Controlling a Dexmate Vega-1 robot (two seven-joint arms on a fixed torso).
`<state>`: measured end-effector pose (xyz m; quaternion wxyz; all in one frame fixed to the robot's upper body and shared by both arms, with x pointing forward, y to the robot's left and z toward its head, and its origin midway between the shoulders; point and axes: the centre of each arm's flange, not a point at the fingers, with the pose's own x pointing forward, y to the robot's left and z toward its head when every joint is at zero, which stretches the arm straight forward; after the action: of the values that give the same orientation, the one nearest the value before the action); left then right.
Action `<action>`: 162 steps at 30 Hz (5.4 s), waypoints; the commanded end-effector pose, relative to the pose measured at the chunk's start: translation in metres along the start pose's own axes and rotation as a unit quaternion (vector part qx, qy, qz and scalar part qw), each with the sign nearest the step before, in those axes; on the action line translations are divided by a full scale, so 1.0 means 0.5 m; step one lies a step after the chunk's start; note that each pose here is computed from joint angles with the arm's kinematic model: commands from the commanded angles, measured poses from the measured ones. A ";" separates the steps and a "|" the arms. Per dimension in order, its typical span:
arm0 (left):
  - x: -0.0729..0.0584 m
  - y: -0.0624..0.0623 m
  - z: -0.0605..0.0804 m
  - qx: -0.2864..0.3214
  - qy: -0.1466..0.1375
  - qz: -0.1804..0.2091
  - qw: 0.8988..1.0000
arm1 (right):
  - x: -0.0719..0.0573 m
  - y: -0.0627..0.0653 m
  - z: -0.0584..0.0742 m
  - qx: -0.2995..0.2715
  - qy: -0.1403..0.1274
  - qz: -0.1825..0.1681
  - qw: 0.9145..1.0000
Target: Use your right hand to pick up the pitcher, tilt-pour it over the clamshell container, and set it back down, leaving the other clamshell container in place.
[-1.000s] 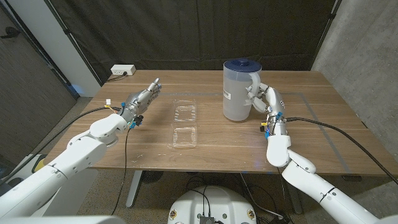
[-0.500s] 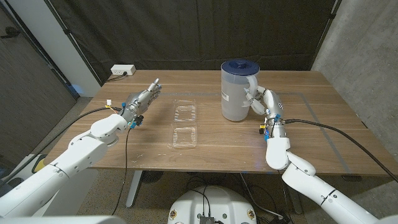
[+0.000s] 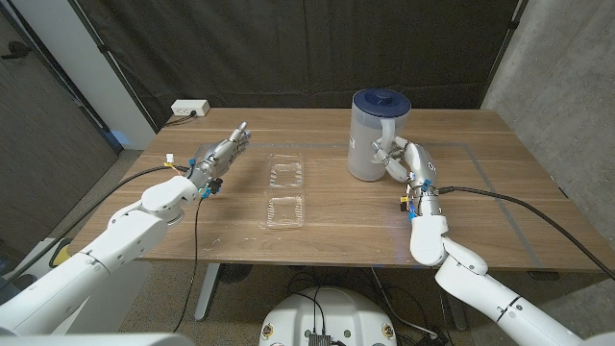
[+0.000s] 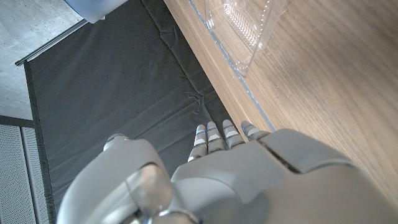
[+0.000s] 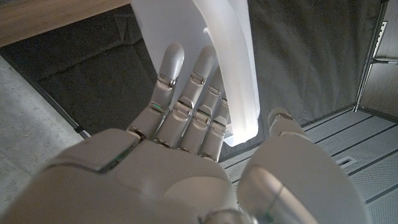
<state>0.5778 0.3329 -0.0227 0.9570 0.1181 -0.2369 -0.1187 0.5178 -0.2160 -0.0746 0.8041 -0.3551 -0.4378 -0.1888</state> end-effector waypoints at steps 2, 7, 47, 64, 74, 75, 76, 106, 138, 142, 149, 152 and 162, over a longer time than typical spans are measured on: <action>0.003 -0.004 -0.007 -0.005 0.001 -0.003 1.000 | -0.003 -0.008 0.012 -0.008 -0.014 0.013 1.000; -0.001 -0.003 -0.012 -0.008 0.001 -0.001 1.000 | 0.001 -0.014 0.021 -0.008 -0.024 0.022 0.999; -0.012 -0.005 -0.023 -0.012 0.004 -0.001 1.000 | -0.032 -0.066 0.005 0.040 0.016 0.001 0.999; -0.022 -0.003 -0.020 -0.010 0.001 0.000 1.000 | -0.016 -0.105 -0.046 0.160 0.089 0.008 0.983; -0.029 -0.005 -0.021 -0.011 -0.002 0.001 1.000 | 0.019 -0.105 -0.082 0.233 0.130 0.055 0.962; -0.029 -0.005 -0.021 -0.011 -0.002 0.001 1.000 | 0.022 -0.104 -0.085 0.239 0.130 0.057 0.961; -0.029 -0.005 -0.021 -0.011 -0.002 0.000 1.000 | 0.026 -0.104 -0.088 0.247 0.132 0.059 0.958; -0.025 0.002 -0.029 -0.013 -0.002 -0.013 1.000 | 0.115 0.000 -0.172 0.422 0.147 0.140 0.884; 0.004 0.010 -0.042 -0.031 -0.020 -0.012 0.999 | 0.150 0.002 -0.194 0.436 0.153 0.146 0.875; 0.006 0.006 -0.044 -0.032 -0.018 -0.014 0.999 | 0.151 -0.003 -0.200 0.437 0.155 0.143 0.874; 0.006 0.006 -0.043 -0.031 -0.017 -0.012 0.999 | 0.156 -0.003 -0.204 0.438 0.159 0.139 0.874; 0.004 0.008 -0.041 -0.031 -0.019 -0.012 0.999 | 0.157 -0.003 -0.205 0.439 0.158 0.137 0.874; 0.001 0.019 -0.042 -0.033 -0.023 -0.008 0.999 | 0.155 -0.002 -0.205 0.436 0.166 0.132 0.875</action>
<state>0.5901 0.3395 -0.0389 0.9537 0.0890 -0.2507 -0.1405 0.6168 -0.2910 -0.0460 0.9535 0.0099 -0.2900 0.0812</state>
